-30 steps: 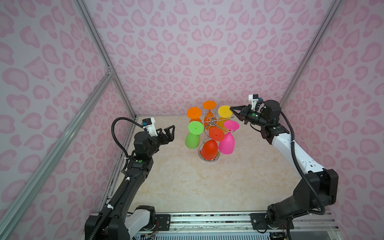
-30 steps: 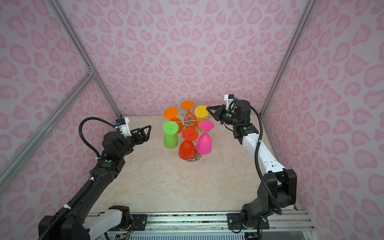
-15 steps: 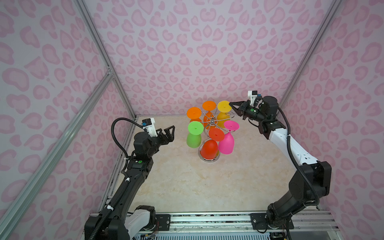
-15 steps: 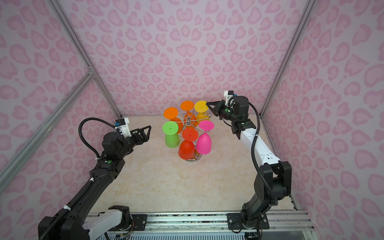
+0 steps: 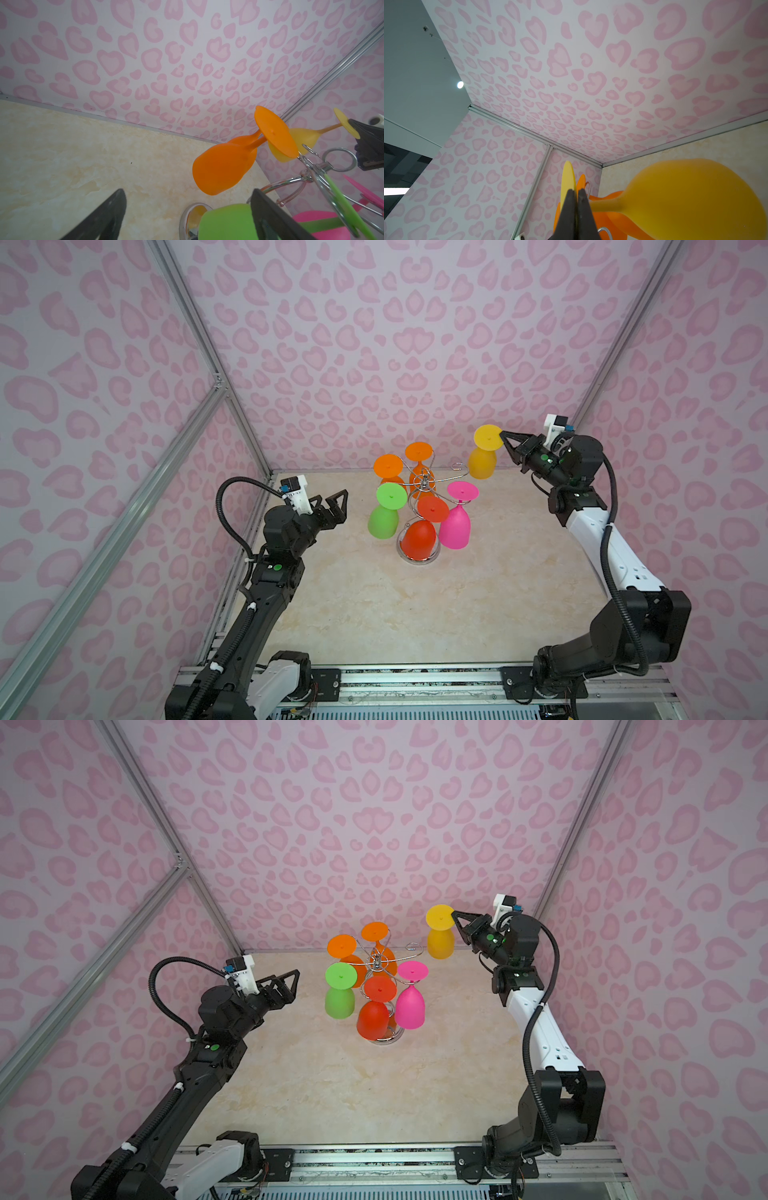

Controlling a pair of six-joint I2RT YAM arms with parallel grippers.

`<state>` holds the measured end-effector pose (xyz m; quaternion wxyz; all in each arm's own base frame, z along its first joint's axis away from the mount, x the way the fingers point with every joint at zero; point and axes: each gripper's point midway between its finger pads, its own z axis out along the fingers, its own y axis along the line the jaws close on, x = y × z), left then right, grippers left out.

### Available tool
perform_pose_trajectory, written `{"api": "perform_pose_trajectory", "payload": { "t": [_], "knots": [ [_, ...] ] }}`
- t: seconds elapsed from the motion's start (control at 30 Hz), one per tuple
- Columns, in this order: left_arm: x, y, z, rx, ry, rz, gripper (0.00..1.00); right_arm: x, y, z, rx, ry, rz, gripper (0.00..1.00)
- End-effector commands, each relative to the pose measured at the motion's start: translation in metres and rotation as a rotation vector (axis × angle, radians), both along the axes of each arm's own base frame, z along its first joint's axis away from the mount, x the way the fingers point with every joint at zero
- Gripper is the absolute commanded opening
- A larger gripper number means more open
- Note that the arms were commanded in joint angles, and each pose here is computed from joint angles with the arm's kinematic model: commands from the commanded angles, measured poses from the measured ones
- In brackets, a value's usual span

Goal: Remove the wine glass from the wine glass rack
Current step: 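Lift the yellow glass up off the rack hook with the right gripper, then carry the yellow glass toward the left gripper while the left gripper rises to meet it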

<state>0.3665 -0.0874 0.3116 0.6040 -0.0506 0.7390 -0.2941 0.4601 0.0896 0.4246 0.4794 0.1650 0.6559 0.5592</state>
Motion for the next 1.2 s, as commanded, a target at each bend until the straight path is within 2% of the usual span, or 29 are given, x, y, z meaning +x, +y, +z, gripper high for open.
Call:
{"api": "perform_pose_trajectory", "payload": {
  "t": [0.0, 0.23, 0.37, 0.5, 0.63, 0.77, 0.8, 0.9, 1.17],
  "knots": [
    [-0.004, -0.003, 0.034, -0.028, -0.09, -0.017, 0.95, -0.02, -0.014, 0.037, 0.028, -0.139, -0.022, 0.0],
    [-0.024, -0.031, 0.108, -0.106, -0.241, -0.213, 0.95, -0.083, -0.014, 0.108, 0.029, -0.369, -0.002, 0.0],
    [-0.041, -0.05, 0.154, -0.192, -0.357, -0.371, 0.92, -0.129, -0.009, 0.15, 0.104, -0.553, 0.036, 0.0],
    [-0.05, -0.071, 0.181, -0.287, -0.442, -0.562, 0.9, -0.157, 0.009, 0.17, 0.2, -0.659, 0.161, 0.0],
    [-0.053, -0.096, 0.193, -0.378, -0.476, -0.781, 0.88, -0.175, 0.029, 0.18, 0.333, -0.73, 0.314, 0.0],
    [-0.047, -0.115, 0.199, -0.503, -0.457, -0.994, 0.87, -0.181, 0.047, 0.178, 0.473, -0.76, 0.46, 0.0],
    [-0.045, -0.117, 0.202, -0.543, -0.46, -1.04, 0.84, -0.181, 0.051, 0.177, 0.505, -0.762, 0.492, 0.0],
    [-0.027, -0.131, 0.2, -0.59, -0.393, -1.092, 0.8, -0.176, 0.067, 0.17, 0.523, -0.73, 0.538, 0.0],
    [-0.025, -0.146, 0.196, -0.597, -0.398, -1.112, 0.78, -0.177, 0.099, 0.16, 0.533, -0.697, 0.609, 0.0]
  ]
}}
